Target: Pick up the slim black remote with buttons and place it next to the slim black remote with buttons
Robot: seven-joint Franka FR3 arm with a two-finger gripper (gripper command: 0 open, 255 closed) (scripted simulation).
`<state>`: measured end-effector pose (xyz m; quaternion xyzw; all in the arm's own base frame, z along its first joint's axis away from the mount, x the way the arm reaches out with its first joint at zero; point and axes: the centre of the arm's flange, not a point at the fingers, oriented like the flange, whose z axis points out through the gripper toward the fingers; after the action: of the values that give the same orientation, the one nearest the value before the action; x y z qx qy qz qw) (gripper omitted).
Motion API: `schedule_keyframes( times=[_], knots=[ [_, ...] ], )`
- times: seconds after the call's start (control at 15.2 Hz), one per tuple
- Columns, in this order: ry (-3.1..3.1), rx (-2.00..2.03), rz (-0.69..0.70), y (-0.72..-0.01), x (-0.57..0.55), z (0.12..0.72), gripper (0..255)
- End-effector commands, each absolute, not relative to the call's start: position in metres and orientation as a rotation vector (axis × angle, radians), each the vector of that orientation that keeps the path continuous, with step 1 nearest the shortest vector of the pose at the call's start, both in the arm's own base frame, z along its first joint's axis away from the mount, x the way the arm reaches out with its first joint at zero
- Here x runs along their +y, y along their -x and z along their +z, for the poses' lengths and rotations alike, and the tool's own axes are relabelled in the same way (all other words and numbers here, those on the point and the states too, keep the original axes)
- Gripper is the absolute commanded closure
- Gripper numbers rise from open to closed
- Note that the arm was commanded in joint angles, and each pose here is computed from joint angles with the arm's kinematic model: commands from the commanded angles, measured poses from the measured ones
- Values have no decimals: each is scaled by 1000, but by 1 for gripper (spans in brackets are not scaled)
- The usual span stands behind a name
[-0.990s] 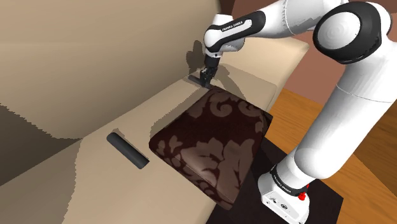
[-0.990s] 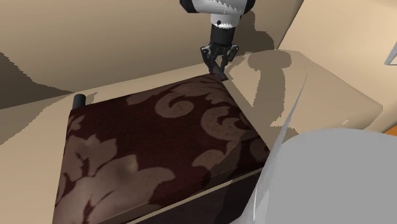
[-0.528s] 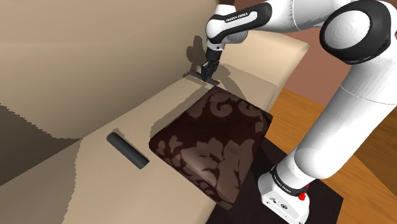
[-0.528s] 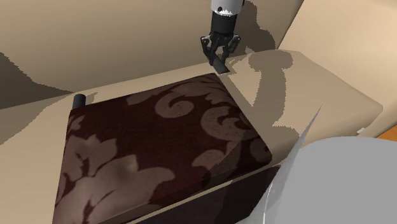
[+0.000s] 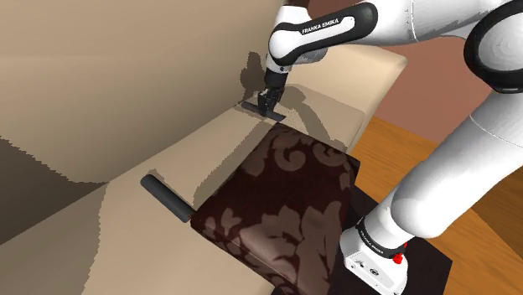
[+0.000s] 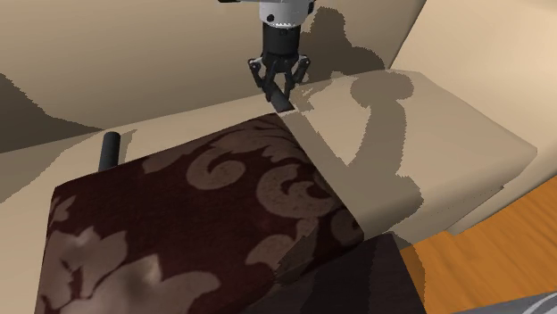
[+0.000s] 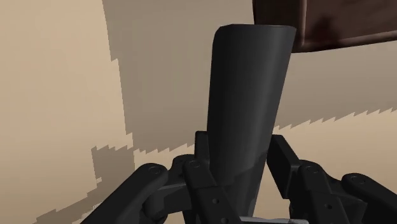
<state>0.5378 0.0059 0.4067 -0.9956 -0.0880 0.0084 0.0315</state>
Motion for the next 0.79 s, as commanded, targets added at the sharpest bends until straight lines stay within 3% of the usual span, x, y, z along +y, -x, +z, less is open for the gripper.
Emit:
schedule_keyframes(
  times=[0.0,0.73],
  knots=[
    [3067,-270,27,-527,32,407,255],
    [3067,-270,27,-457,159,410,255]
  ],
)
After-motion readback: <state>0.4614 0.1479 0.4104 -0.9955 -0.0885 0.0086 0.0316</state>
